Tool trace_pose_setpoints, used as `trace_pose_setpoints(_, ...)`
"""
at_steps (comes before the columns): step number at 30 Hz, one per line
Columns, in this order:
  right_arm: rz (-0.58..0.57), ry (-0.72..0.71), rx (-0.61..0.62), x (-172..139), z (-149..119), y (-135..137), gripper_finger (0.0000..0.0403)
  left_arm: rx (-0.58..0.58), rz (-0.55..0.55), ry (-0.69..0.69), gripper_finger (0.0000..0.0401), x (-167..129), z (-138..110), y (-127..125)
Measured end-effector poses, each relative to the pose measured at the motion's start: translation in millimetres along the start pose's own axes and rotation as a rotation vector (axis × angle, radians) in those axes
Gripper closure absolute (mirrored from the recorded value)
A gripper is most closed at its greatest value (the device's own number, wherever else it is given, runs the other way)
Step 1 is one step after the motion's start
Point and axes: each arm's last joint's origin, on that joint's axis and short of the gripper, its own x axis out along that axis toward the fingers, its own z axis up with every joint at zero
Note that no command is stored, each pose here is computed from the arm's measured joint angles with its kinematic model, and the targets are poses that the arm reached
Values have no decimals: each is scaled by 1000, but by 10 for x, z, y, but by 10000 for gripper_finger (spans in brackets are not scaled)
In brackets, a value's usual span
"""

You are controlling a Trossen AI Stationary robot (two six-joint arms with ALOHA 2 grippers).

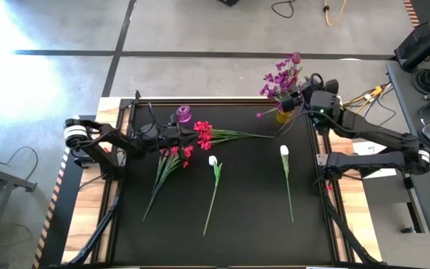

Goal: Sort flowers into vase by color
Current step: Put the left red flowers into the purple vase

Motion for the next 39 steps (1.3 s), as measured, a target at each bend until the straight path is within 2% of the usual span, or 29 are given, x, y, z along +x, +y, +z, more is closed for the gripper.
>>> trace_pose_setpoints(5, 152, 63, 6, -119, 160, -87, 202, -5, -7, 55, 401, 89, -19, 9)
trace_pose_setpoints(10, 288, 117, -23, -182, 110, -33, 215, -22, -16, 115, 401, 149, -42, 8)
trace_pose_setpoints(14, 347, 164, -82, -192, -107, 112, 255, -32, -18, 121, 401, 149, -45, 3)
trace_pose_setpoints(18, 407, 167, -103, -229, -355, 305, 324, -85, -37, 172, 401, 124, -40, -8)
trace_pose_setpoints(22, 498, 99, -114, -309, -620, 538, 384, -183, -55, 324, 401, 54, -65, -52)
trace_pose_setpoints(24, 542, 56, -105, -370, -704, 619, 388, -224, -66, 387, 401, 39, -2, -85)
trace_pose_setpoints(28, 597, 20, -125, -464, -882, 724, 390, -200, -86, 556, 401, 31, 191, -191)
trace_pose_setpoints(34, 639, -12, -113, -495, -1097, 793, 390, -199, 19, 941, 401, -28, 542, -375)
trace_pose_setpoints(36, 672, -39, -130, -502, -1080, 800, 390, -220, 61, 1068, 398, -78, 653, -450)
trace_pose_setpoints(39, 677, -51, -92, -511, -1016, 791, 390, -288, 129, 1233, 382, -136, 807, -559)
